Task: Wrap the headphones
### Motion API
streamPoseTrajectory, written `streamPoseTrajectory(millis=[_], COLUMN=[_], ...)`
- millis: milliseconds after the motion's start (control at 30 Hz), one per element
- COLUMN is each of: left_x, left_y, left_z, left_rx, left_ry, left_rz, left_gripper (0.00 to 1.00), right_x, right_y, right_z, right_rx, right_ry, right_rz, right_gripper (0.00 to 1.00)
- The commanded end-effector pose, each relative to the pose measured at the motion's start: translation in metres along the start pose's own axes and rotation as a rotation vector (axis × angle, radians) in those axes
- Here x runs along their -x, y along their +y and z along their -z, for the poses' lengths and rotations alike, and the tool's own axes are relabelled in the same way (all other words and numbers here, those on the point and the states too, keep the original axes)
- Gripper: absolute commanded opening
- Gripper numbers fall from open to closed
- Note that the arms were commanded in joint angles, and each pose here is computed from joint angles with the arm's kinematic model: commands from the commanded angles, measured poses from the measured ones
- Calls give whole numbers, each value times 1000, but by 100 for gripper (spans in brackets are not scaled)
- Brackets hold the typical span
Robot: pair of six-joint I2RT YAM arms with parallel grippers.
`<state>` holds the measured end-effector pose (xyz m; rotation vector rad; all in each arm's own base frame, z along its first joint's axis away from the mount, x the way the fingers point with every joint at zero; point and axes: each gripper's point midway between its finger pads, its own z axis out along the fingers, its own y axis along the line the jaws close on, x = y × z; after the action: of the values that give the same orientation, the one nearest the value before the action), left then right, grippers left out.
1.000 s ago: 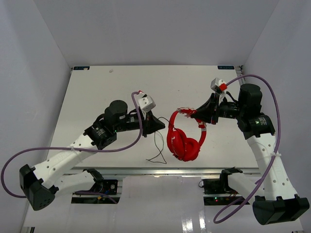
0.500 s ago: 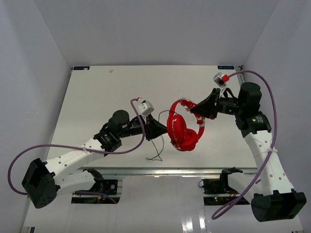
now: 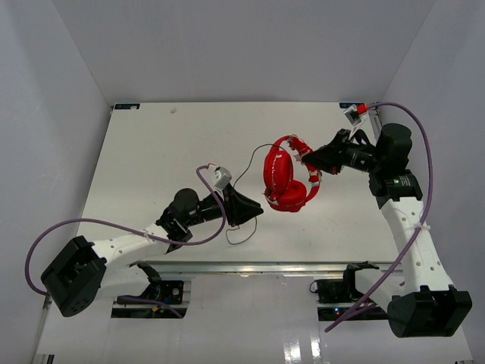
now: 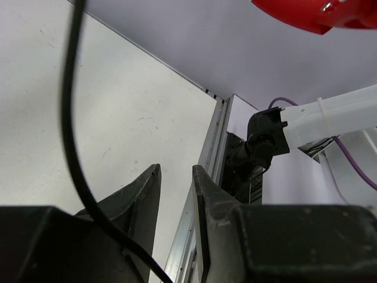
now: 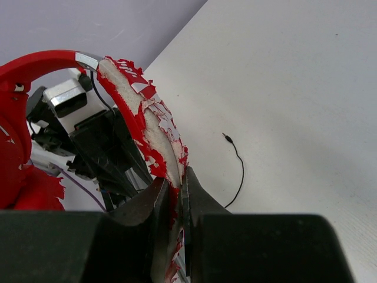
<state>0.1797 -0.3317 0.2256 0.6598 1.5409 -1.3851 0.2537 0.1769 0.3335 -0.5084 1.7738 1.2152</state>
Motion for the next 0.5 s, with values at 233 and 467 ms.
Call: streamPoseTrajectory(millis=[233,467], left_x=[-10,-23], left_y=[11,23], left_z=[3,9], left_rx=[63,146], left_ry=[-58,-50], left_rz=[11,9], left_gripper=[42,40], right_x=[35,39], right_y=[-19,-50], right_z=[8,20], right_rx=[-117,-261], right_ry=[-129,-208], right_rz=[-118,-206], right_gripper=[8,8])
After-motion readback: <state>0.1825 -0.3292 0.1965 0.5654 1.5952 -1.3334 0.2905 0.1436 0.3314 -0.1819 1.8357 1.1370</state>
